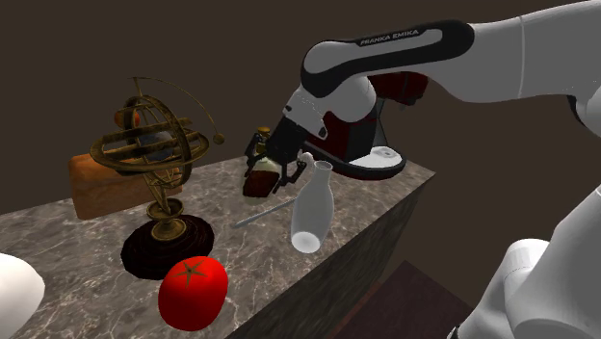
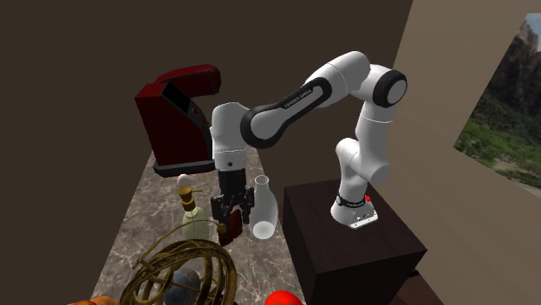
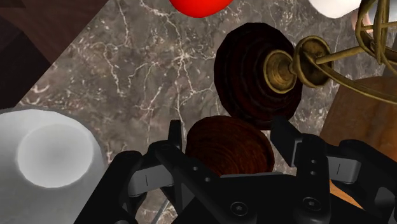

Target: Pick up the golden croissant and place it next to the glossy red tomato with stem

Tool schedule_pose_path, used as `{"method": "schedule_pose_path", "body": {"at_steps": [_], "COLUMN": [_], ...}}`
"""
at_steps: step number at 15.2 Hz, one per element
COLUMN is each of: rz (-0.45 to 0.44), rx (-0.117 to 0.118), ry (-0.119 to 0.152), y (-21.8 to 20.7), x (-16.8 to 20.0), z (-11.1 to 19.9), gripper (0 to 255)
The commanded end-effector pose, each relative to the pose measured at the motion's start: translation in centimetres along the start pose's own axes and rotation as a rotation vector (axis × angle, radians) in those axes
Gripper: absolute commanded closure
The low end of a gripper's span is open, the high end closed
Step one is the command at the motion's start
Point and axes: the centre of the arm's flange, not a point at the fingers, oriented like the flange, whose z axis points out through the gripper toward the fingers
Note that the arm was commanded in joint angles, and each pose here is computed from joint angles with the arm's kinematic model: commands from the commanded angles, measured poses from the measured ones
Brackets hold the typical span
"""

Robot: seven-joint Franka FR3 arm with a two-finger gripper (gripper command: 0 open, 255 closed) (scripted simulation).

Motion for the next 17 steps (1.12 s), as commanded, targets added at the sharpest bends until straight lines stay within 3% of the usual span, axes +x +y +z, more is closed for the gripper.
{"method": "schedule_pose_path", "body": {"at_steps": [1, 17], "rz": [0.000, 0.000], "rx": [0.001, 0.001], "ry": [0.000, 0.000], "y": [0.3, 3.5], "x": [0.3, 3.5], "z": [0.8, 8.0], "gripper": [255, 255]}}
